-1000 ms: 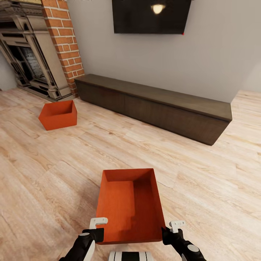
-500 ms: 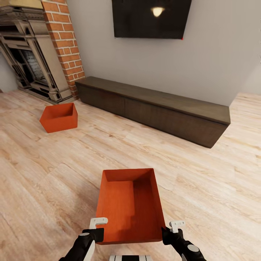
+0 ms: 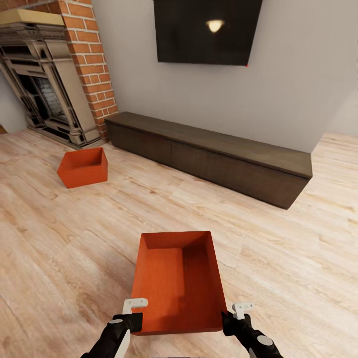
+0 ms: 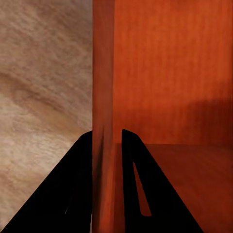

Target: Move the two storage containers from the living room to the garage. In the garage, place one container on the floor and stack the other container on top of it (either order is fine).

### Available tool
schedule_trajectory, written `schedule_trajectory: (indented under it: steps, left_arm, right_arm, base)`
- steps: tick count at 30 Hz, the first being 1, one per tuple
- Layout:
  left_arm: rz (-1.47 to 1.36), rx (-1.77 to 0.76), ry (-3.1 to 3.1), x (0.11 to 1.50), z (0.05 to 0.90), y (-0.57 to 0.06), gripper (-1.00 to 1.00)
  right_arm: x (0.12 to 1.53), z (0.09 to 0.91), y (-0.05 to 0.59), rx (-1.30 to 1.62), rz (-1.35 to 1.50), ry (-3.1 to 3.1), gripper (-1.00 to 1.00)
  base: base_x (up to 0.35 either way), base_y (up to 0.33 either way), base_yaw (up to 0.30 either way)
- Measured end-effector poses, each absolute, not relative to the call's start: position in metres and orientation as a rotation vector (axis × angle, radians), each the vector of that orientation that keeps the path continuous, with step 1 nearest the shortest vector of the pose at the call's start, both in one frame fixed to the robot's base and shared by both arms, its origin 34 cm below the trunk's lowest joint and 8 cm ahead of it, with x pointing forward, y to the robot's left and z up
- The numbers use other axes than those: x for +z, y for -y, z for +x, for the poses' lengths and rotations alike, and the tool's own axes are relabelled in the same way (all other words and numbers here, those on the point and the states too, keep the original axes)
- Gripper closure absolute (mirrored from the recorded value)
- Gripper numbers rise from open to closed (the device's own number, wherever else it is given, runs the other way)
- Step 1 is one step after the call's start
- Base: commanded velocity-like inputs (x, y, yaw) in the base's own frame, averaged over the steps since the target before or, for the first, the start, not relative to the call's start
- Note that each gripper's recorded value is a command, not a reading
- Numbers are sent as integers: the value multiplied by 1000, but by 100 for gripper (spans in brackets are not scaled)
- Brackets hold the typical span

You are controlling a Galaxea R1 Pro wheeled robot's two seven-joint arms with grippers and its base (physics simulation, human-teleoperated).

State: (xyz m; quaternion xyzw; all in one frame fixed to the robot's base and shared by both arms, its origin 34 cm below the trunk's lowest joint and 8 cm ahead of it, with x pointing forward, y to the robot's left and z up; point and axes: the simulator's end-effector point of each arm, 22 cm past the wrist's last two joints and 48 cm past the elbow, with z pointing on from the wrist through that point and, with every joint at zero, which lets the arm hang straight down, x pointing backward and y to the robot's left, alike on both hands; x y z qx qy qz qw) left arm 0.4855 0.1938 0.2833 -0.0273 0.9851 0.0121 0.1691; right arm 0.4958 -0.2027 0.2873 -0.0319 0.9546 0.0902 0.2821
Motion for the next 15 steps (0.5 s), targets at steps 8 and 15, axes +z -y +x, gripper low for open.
schedule_trajectory:
  steps: [8,15]
  left_arm:
    - [-77,34,-2788,305,493,-194,100]
    - [-77,33,-2776,325,500,-194,100]
  right_arm:
    - [310,504,203,240,-87,-2544,100]
    - [329,510,203,239,-88,-2533,100]
  base:
    - [0,0,11]
    - [0,0,100]
